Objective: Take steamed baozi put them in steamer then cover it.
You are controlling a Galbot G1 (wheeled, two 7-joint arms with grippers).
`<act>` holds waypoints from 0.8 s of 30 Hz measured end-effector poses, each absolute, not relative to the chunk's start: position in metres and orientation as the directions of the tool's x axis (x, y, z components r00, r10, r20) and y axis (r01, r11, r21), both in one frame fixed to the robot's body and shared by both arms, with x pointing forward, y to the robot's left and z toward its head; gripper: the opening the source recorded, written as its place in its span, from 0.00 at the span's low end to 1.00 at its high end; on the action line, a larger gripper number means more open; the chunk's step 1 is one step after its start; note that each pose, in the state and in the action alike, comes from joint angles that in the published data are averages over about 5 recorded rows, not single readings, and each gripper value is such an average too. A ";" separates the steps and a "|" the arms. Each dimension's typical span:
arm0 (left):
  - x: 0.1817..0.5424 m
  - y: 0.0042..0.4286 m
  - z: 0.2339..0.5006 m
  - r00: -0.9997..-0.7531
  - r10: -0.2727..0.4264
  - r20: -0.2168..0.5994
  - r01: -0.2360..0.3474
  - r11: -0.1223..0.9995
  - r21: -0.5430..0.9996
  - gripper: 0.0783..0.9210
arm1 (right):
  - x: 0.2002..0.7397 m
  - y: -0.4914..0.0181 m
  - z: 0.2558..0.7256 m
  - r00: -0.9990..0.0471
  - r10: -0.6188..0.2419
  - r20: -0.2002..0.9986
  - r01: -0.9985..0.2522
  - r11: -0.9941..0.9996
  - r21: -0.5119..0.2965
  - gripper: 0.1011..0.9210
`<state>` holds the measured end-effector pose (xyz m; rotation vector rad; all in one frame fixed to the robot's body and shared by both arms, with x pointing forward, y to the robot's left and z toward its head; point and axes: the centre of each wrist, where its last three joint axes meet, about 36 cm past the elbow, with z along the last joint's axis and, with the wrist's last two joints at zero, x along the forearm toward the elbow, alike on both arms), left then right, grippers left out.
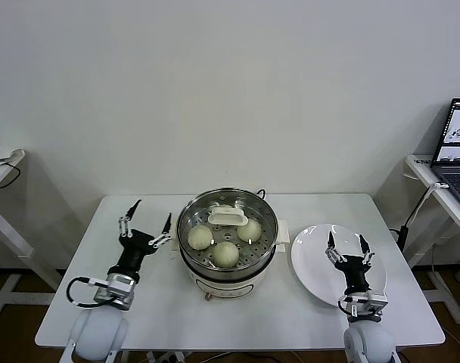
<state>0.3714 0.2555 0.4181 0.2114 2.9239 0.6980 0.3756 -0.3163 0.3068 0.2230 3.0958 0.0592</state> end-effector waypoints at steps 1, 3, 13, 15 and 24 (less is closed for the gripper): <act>0.371 0.260 0.414 -0.983 0.157 -0.091 0.102 0.894 0.435 0.88 | 0.374 -0.315 0.307 -0.989 0.142 -0.031 0.140 0.989 0.046 0.88; 0.371 0.266 0.408 -0.986 0.141 -0.091 0.093 0.912 0.399 0.88 | 0.372 -0.314 0.308 -0.990 0.137 -0.026 0.136 0.989 0.053 0.88; 0.363 0.281 0.383 -0.992 0.099 -0.082 0.070 0.951 0.302 0.88 | 0.366 -0.311 0.310 -0.993 0.117 -0.010 0.117 0.991 0.062 0.88; 0.361 0.283 0.379 -0.992 0.096 -0.078 0.069 0.953 0.295 0.88 | 0.365 -0.311 0.310 -0.994 0.113 -0.005 0.112 0.992 0.063 0.88; 0.356 0.289 0.366 -0.994 0.088 -0.063 0.067 0.956 0.284 0.88 | 0.359 -0.313 0.308 -0.996 0.088 0.008 0.089 0.994 0.059 0.88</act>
